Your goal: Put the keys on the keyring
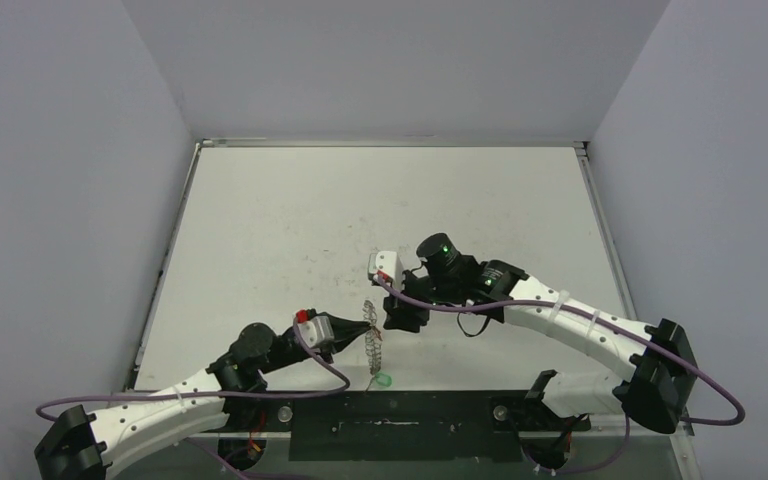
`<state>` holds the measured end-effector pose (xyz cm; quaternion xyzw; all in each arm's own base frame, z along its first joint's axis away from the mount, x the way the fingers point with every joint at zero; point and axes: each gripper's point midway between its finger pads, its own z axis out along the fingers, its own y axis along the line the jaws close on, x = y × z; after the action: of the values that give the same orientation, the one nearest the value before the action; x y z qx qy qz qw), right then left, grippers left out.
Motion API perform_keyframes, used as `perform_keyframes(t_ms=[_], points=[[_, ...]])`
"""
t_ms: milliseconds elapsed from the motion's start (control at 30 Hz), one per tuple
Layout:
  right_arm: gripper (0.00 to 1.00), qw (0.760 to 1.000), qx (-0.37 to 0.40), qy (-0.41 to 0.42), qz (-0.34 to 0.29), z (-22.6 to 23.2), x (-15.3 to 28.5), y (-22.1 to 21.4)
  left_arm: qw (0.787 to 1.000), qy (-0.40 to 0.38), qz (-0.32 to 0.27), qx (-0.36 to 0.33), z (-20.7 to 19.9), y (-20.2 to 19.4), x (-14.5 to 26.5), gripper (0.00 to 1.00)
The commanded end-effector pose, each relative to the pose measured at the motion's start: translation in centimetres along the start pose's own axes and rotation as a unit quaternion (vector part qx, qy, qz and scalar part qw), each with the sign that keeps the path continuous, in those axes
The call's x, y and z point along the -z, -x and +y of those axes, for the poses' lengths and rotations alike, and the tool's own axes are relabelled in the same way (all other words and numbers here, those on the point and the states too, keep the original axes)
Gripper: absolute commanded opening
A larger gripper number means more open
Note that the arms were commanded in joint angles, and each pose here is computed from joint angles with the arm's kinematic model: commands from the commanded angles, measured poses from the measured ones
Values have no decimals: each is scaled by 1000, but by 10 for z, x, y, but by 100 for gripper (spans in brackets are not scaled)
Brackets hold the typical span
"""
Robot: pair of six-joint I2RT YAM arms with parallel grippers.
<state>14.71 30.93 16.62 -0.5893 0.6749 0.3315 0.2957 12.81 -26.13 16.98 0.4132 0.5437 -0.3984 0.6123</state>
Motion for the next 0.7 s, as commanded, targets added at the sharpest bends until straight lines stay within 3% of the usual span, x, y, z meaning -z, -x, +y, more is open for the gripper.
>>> perform_keyframes(t_ms=[0,233,667], points=[[35,998,11,20,-61,7,-1,24,996,9,-88,-12,4,46,-3,0],[39,998,-11,-12,-58,-8,-8,21,995,34,-89,-11,13,47,-2,0],[59,975,-132,-127,-123,-71,31,-1,981,185,44,-42,82,13,-29,0]])
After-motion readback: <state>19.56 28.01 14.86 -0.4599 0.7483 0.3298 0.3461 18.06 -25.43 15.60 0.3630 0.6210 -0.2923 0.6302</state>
